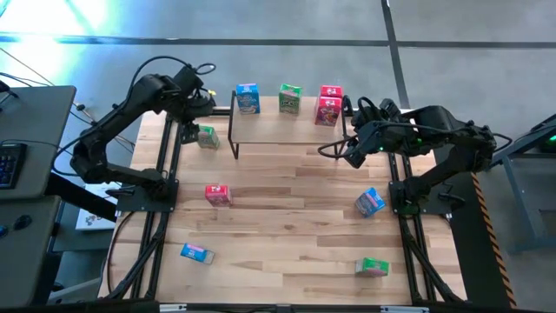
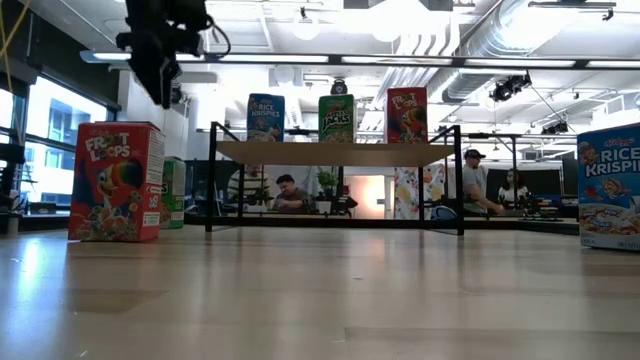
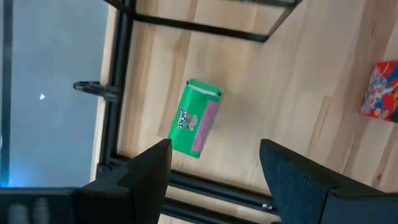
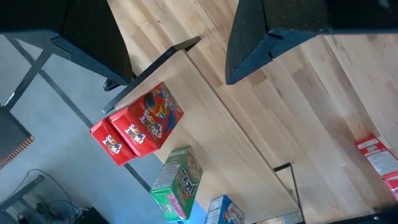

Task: Stack cereal on shelf
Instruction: Put the top green cereal box aligned with the other green cereal box on the shelf

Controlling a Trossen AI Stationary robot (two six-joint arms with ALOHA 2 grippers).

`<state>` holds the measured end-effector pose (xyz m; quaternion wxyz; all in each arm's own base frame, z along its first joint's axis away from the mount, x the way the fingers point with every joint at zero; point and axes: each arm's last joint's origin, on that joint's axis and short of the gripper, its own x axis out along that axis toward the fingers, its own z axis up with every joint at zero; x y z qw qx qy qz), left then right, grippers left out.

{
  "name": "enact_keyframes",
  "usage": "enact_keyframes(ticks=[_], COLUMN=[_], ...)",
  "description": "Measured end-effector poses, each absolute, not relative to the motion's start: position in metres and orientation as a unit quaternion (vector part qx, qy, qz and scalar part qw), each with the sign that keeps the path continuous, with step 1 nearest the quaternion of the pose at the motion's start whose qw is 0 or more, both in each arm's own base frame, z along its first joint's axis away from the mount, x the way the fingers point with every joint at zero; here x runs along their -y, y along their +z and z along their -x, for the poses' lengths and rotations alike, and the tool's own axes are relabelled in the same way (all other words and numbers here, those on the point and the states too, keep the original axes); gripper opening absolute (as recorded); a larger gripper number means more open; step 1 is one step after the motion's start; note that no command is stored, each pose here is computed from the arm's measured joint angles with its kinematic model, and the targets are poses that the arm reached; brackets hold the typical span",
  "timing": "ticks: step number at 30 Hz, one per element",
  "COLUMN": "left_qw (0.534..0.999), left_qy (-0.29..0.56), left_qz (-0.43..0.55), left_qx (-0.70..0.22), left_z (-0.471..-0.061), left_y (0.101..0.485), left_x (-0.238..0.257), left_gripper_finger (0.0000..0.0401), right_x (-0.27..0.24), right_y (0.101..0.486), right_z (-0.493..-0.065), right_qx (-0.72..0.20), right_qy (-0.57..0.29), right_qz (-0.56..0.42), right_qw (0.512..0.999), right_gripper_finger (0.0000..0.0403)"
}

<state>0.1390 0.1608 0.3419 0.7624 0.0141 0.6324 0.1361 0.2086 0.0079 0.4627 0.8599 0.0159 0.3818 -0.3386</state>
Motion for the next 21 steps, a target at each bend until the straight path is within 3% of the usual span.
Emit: enact_keyframes(ticks=[21], left_qw=[0.749], left_qy=[0.142], left_qz=[-0.015], left_qx=[-0.647], left_z=[-0.132], left_y=[0.283], left_x=[-0.180], left_gripper_finger=[0.0234], right_x=[-0.008], right_y=[0.463], right_z=[-0.209], right_qx=[-0.385], right_qy=[-0.334], right_qz=[-0.011], right_qw=[0.860], right_gripper_finger=[0.0252])
